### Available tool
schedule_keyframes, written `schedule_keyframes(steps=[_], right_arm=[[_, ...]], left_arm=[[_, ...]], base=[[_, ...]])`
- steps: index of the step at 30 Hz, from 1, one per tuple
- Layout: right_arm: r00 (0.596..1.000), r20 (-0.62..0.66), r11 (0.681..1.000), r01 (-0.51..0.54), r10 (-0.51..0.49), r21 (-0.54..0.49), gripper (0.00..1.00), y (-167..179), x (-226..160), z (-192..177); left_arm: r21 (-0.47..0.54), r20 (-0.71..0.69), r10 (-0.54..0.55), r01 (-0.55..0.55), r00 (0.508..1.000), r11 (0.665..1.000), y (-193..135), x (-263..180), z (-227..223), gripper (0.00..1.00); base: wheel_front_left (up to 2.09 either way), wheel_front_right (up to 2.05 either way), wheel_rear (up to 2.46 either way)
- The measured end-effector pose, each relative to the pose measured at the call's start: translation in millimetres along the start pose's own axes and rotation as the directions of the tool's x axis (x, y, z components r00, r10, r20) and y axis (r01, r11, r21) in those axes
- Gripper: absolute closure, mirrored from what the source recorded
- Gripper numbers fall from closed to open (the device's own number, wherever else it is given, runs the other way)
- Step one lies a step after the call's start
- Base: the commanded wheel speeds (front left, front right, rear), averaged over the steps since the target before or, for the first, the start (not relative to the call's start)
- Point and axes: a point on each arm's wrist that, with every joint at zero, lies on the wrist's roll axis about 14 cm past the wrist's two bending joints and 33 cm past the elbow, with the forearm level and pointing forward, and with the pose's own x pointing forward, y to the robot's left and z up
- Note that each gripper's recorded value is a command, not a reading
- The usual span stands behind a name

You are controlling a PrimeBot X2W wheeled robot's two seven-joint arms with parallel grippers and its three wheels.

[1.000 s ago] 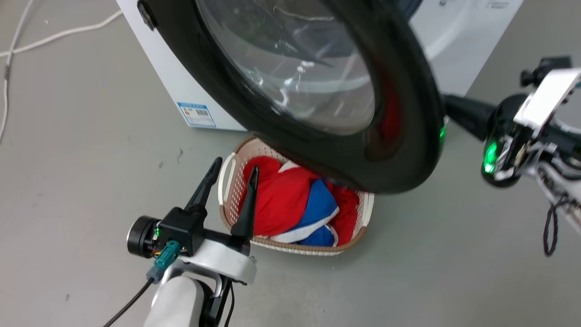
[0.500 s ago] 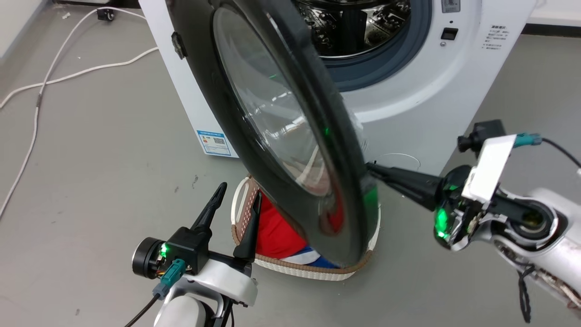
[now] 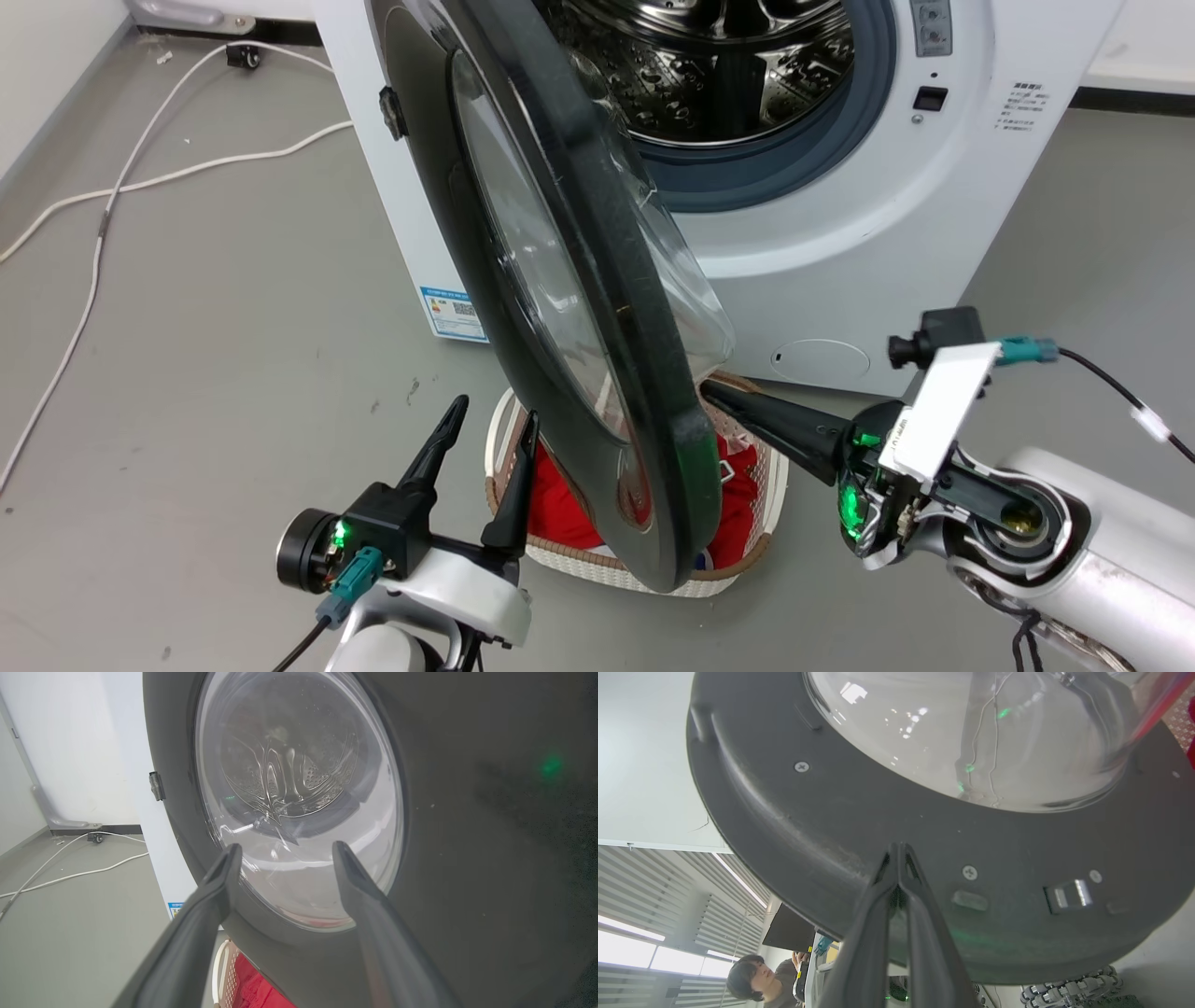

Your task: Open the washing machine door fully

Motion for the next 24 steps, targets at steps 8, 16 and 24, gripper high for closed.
schedule_keyframes(steps=[8, 16, 24], right_arm=[[0.956, 0.294, 0.999, 0.001, -0.015, 0.049, 1.00, -12, -33, 35], [0.833, 0.549, 0.997, 0.055, -0.074, 0.051, 0.00, -38, -97, 58], [0.655, 0.741, 0.966, 0.256, -0.148, -0.034, 0.00, -80, -175, 81]], left_arm=[[-0.026, 0.006, 0.000, 0.000, 1.000, 1.000, -4, -4, 2, 0.00], [-0.017, 0.003, -0.013, 0.013, 1.000, 1.000, -6, -7, 1, 0.00], [0.000, 0.003, -0.013, 0.013, 1.000, 1.000, -4, -7, 2, 0.00]], base=[[0.00, 0.00, 0.00], [0.00, 0.00, 0.00], [0.00, 0.00, 0.00]])
